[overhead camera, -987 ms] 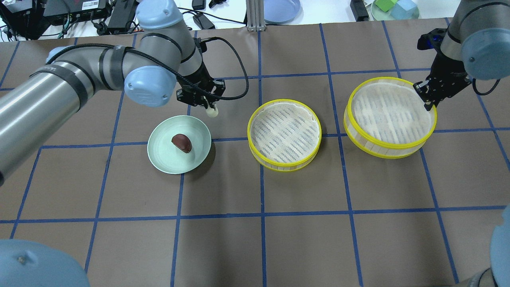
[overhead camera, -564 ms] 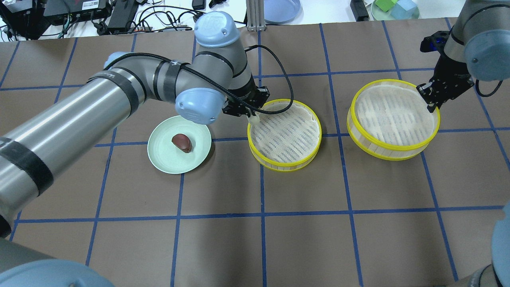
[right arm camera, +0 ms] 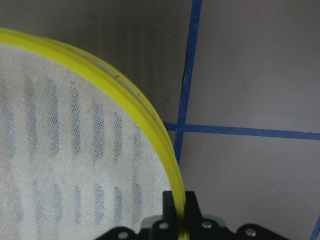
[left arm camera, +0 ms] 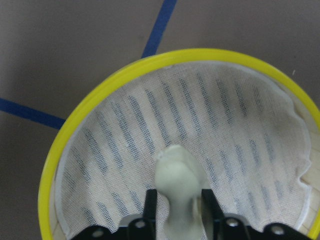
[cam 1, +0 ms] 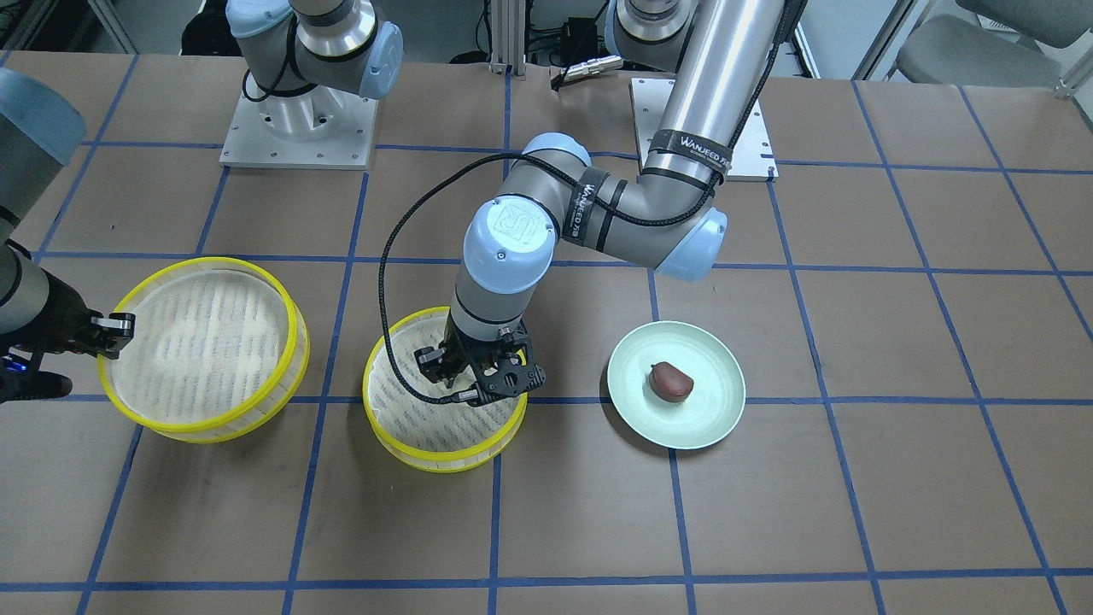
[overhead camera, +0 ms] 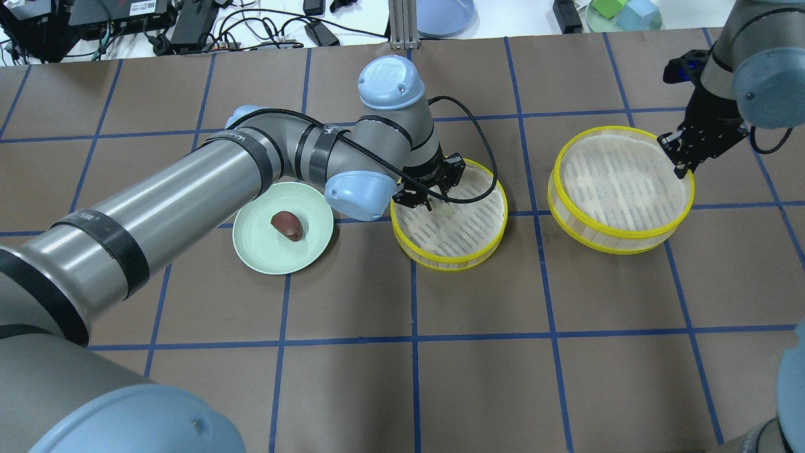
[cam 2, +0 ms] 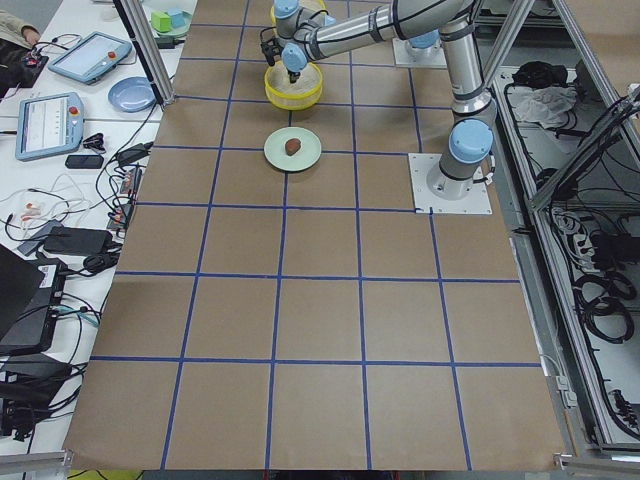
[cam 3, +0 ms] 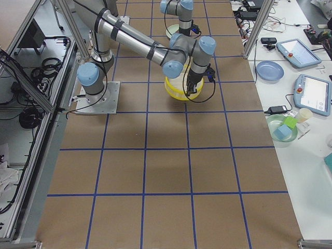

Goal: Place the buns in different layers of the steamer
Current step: 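Lower the white bun into the lower steamer tier and open the left gripper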

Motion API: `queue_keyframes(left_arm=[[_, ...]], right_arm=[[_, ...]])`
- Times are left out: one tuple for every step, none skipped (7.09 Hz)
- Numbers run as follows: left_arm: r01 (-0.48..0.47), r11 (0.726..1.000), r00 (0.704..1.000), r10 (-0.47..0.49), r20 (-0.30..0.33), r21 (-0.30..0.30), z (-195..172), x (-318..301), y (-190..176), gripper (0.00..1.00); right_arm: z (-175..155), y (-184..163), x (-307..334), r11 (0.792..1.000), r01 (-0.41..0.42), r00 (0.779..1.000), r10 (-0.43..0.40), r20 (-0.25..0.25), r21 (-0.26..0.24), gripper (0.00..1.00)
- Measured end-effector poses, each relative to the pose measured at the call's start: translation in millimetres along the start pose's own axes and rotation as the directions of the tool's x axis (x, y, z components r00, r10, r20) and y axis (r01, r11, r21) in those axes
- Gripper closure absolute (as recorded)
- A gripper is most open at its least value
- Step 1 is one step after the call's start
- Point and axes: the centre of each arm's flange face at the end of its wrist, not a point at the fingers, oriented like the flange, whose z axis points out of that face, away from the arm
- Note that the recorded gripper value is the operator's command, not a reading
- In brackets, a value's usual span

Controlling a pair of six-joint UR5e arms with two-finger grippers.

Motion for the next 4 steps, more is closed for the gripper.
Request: queue_keyframes(left_arm=[[-0.011,1.000,1.000,0.011,-0.005,0.005,-4.5,0.8,0.6,0.00],[-0.034,0.999,0.999,0.034,-0.014,0.020,-15.4,1.3,0.4,0.00],[-0.106,0.992,0.994,0.105,0.013,0.065,-31.1,-8.5,-11.1,0.00],[-0.189,0.976,0.980,0.181,0.081,0.105,-48.9,-32.8,-35.4,0.00]], right_arm=[[0.1,0.0,-0.1,1.000,0.000,1.000,0.000,0.001,0.000,1.00],[0.3,0.1,-0.2,1.000,0.000,1.000,0.000,0.001,0.000,1.00],[0.5,0.2,-0.3,1.000,0.000,1.000,0.000,0.002,-0.001,1.00],[0.1,0.4,-0.7,1.000,0.000,1.000,0.000,0.002,0.000,1.00]])
